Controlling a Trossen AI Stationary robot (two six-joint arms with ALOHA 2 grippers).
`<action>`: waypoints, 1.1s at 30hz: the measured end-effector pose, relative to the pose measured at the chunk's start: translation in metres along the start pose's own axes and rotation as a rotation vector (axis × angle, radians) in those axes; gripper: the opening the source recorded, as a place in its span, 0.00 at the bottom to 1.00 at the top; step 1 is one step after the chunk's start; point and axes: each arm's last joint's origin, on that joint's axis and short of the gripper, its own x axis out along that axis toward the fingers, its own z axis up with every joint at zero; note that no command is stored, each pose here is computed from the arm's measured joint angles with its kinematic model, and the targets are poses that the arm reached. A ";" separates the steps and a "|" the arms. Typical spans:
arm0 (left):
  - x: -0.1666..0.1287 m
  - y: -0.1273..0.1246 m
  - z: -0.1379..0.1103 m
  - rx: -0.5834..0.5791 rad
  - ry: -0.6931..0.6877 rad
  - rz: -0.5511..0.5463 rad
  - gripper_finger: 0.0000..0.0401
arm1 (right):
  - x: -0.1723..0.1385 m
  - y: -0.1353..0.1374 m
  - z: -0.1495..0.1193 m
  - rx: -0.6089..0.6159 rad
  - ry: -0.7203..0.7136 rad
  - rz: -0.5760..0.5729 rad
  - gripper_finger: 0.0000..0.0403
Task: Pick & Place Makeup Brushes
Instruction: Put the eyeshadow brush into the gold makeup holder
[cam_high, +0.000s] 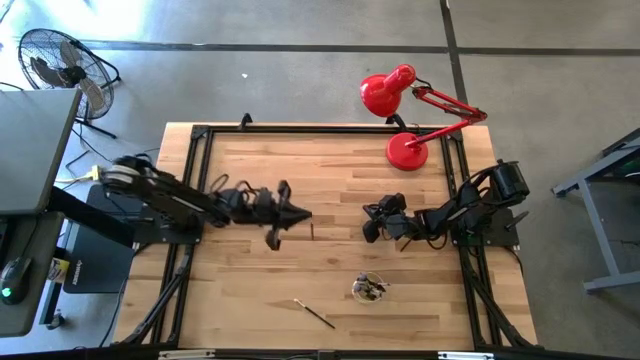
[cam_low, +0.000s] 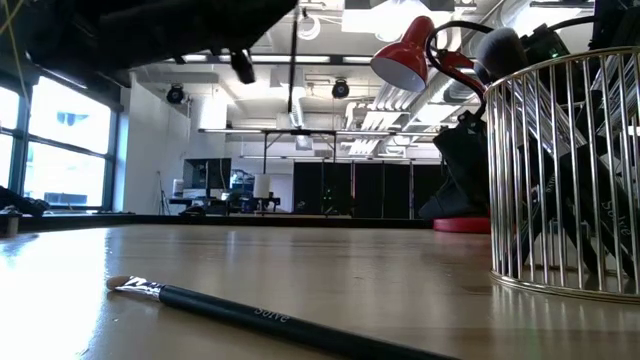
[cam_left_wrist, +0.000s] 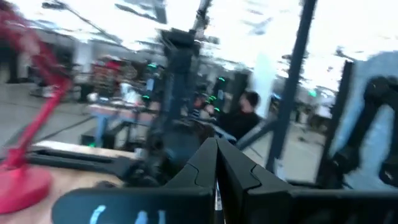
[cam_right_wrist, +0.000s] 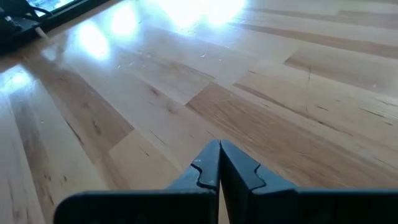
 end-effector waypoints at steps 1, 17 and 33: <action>0.007 -0.004 -0.004 0.008 0.004 -0.031 0.00 | 0.000 0.000 0.000 0.000 -0.001 -0.001 0.01; 0.116 -0.043 -0.013 0.028 -0.110 -0.463 0.00 | 0.003 -0.003 0.003 -0.003 -0.021 -0.034 0.00; 0.165 -0.047 -0.074 0.045 -0.013 -0.438 0.00 | 0.003 -0.004 0.003 0.009 -0.018 -0.032 0.01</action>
